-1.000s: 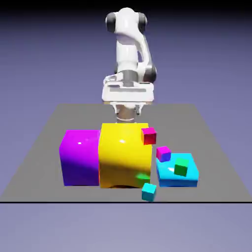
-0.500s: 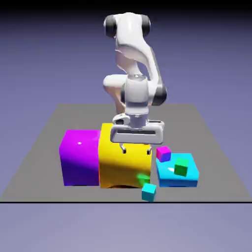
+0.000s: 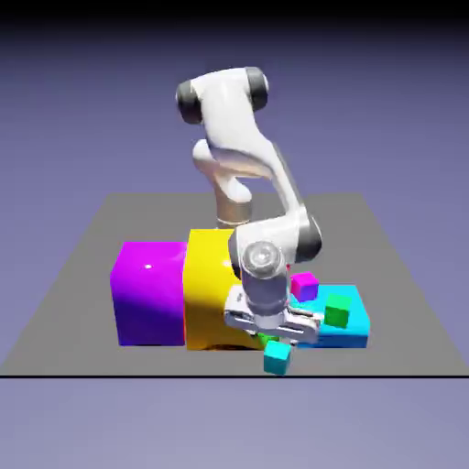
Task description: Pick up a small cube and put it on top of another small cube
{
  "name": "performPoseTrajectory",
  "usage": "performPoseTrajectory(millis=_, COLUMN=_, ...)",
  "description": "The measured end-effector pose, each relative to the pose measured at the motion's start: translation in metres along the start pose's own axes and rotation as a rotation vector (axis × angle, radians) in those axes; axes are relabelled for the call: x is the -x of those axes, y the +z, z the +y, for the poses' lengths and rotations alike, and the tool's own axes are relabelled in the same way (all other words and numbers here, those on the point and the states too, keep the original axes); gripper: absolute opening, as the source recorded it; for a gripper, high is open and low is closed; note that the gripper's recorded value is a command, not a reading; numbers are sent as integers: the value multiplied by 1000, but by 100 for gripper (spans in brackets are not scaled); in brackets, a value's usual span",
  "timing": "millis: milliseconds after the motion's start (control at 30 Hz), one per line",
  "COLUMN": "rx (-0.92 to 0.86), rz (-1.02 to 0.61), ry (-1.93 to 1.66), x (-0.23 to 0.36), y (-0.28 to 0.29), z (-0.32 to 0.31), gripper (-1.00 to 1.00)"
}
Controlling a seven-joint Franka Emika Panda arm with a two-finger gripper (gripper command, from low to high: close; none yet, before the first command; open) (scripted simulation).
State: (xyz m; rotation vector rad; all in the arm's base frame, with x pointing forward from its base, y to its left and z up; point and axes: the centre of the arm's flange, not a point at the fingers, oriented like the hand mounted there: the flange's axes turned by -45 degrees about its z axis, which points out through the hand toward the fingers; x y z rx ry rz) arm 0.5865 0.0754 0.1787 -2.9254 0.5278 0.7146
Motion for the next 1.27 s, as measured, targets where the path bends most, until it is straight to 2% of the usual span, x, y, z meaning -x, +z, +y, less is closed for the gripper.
performPoseTrajectory(millis=33, rx=0, rz=0, ry=0, x=0, y=0, z=0, gripper=0)
performPoseTrajectory(millis=133, rx=0, rz=0, ry=0, x=-9, y=60, z=0, gripper=0)
performPoseTrajectory(millis=167, rx=0, rz=0, ry=0, x=-9, y=68, z=0, gripper=-100)
performPoseTrajectory(millis=233, rx=-1, rz=0, ry=0, x=-9, y=68, z=0, gripper=-100)
performPoseTrajectory(millis=433, rx=49, rz=6, ry=-64, x=24, y=-33, z=-2, gripper=-100)
performPoseTrajectory(millis=933, rx=215, rz=0, ry=-418, x=219, y=-197, z=3, gripper=-100)
performPoseTrajectory(millis=1133, rx=219, rz=-1, ry=-426, x=210, y=-134, z=9, gripper=-100)
performPoseTrajectory(millis=1167, rx=214, rz=-1, ry=-416, x=207, y=-131, z=15, gripper=100)
performPoseTrajectory(millis=1267, rx=216, rz=0, ry=-416, x=208, y=-143, z=12, gripper=100)
